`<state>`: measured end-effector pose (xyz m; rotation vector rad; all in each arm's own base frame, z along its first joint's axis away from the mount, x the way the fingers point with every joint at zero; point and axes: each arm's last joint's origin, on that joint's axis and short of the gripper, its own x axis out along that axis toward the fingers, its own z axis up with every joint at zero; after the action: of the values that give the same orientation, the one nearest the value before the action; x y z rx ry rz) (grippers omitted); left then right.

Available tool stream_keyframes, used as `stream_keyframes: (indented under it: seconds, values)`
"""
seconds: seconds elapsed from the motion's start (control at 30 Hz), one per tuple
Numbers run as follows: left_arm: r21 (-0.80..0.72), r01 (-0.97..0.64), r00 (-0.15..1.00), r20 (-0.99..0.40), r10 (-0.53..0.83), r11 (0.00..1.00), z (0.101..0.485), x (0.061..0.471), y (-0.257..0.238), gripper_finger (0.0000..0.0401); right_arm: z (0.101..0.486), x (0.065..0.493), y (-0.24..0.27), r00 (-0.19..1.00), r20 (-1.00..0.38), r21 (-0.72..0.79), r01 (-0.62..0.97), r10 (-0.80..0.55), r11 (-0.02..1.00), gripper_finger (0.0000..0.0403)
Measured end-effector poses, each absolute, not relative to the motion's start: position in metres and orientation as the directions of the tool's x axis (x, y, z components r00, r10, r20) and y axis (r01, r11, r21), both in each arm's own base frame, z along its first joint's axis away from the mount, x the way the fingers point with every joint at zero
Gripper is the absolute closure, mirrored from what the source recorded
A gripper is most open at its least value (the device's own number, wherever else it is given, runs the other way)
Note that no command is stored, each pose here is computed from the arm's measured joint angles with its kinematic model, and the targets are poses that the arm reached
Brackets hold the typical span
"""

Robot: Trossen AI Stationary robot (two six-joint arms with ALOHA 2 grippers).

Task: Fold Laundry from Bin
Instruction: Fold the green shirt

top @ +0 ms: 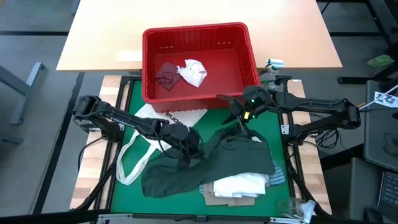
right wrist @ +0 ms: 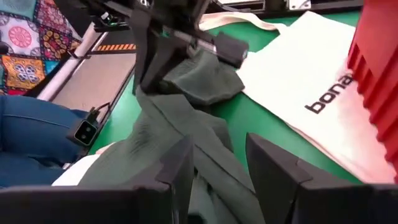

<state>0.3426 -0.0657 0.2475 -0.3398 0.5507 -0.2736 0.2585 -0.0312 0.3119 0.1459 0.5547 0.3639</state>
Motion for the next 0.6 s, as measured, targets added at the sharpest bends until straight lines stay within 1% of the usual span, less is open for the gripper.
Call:
stream_keyframes:
  seconds: [0.23,0.4,0.6]
  values:
    - [-0.366,0.205,0.790,-0.486,-0.374,0.908,0.230,0.348,-0.089,0.0401,0.312,0.262,-0.011,0.789,-0.507,0.173,-0.300,0.346,0.938,0.0256]
    - [-0.365,0.241,0.805,-0.442,-0.395,0.899,0.225,0.354,-0.098,0.0397,0.312,0.262,0.002,0.778,-0.513,0.165,-0.326,0.364,0.931,0.0256]
    - [-0.344,0.212,0.800,-0.477,-0.365,0.915,0.211,0.357,-0.105,0.0392,0.312,0.262,0.017,0.764,-0.519,0.155,-0.356,0.383,0.922,0.0256]
